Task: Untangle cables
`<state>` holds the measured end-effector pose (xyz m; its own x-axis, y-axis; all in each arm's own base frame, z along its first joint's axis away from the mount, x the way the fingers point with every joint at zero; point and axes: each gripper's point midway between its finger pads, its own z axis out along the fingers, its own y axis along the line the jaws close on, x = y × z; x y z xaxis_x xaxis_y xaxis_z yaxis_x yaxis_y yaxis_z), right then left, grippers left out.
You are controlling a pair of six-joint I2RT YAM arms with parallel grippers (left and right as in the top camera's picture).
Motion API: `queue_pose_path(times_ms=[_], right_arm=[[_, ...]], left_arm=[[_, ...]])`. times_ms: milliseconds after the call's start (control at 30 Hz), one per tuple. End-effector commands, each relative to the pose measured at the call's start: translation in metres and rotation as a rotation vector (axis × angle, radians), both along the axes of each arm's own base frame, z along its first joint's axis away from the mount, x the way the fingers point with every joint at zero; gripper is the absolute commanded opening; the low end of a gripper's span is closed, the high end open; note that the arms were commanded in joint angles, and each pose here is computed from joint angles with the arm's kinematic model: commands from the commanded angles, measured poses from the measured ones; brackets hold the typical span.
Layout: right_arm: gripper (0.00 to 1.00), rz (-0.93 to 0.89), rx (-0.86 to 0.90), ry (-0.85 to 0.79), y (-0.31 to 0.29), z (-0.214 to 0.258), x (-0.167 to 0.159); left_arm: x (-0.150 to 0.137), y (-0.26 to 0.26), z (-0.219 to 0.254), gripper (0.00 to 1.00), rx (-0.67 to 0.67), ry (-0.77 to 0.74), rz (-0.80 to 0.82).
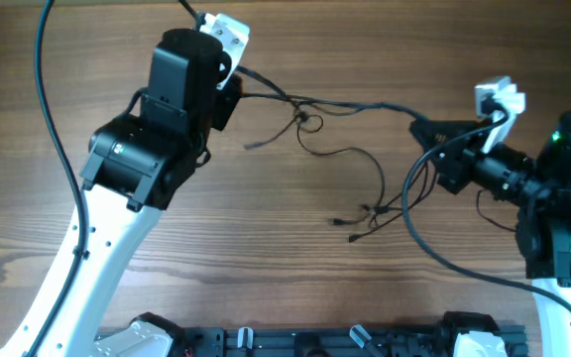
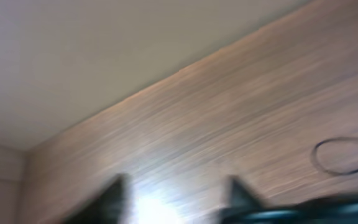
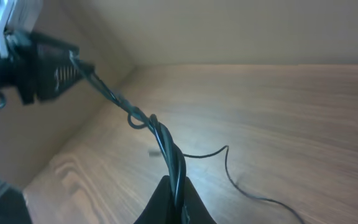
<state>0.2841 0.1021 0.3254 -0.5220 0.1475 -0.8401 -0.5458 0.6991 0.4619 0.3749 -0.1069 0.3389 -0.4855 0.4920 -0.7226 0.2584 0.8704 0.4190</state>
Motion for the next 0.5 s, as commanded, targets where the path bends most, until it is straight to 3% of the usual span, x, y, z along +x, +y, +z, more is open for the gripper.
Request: queue_pose_path(times_ms=[0, 300, 467], right_arm=[[0.04, -0.033, 0.028, -0.017, -0.007, 0.017, 0.000], [0.04, -0.031, 0.010, -0.121, -0.007, 0.062, -0.006], [0.04, -0.052, -0.018, -0.153, -0.010, 0.081, -0.006]], left_arm=[[0.003, 0.026, 0.000, 1.00, 0.062, 0.007, 0.072], [0.006, 0.063, -0.003, 1.00, -0.139, 0.002, 0.306], [0.006, 0.076, -0.004, 1.00, -0.177, -0.001, 0.368]])
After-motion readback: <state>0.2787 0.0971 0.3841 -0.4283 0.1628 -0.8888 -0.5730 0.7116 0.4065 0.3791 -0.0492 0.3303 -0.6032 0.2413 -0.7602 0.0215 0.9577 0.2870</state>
